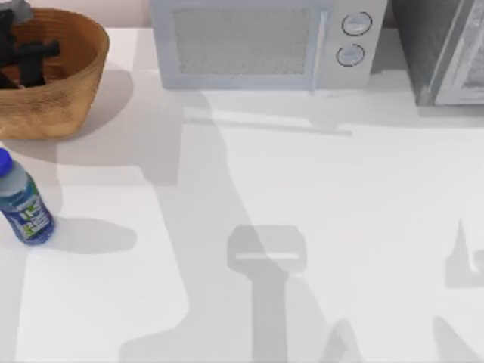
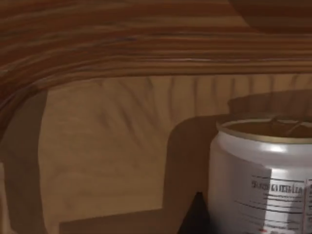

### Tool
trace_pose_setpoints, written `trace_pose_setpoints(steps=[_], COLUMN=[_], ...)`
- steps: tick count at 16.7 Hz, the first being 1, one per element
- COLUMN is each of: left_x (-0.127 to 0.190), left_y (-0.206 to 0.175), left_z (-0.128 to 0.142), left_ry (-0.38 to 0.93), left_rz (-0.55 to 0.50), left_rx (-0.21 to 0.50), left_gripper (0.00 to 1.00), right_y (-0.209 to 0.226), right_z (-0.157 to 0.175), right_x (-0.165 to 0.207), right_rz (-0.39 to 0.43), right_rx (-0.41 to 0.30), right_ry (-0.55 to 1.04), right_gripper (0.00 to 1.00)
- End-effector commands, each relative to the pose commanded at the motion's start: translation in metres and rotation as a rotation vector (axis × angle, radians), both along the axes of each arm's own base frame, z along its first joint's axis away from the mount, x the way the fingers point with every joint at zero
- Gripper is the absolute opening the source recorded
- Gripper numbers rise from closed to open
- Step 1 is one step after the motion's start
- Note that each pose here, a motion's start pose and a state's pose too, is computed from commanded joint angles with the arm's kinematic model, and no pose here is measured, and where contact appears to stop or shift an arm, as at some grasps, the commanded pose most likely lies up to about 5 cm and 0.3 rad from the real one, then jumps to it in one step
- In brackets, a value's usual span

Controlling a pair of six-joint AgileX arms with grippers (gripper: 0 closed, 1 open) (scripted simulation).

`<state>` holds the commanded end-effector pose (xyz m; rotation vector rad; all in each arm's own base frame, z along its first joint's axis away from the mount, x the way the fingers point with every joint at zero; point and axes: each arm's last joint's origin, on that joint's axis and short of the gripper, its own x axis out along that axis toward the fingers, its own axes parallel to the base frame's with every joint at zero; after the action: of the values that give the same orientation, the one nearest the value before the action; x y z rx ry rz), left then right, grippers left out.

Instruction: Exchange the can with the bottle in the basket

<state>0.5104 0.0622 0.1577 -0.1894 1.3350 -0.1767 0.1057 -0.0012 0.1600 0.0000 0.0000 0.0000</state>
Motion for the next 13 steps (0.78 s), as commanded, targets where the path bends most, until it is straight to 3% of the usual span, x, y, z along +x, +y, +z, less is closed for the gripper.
trace_pose_setpoints(steps=[3,7,13], left_x=[-0.012,-0.053,-0.178], left_y=[0.004,0.002,-0.022], left_z=[0.021,0.072,0.137], left_ry=[-0.06,-0.221,-0.578], left_rz=[0.032,0.072,0.128], left_rx=[0.033,0.103,0.206], left_gripper=[0.0,0.0,0.0], right_y=[0.0,0.0,0.0], right_z=[0.0,0.0,0.0], right_x=[0.0,0.0,0.0], right_rz=[0.0,0.0,0.0], right_rx=[0.0,0.0,0.0], right_ry=[0.0,0.0,0.0], right_gripper=[1.0,1.0,1.0])
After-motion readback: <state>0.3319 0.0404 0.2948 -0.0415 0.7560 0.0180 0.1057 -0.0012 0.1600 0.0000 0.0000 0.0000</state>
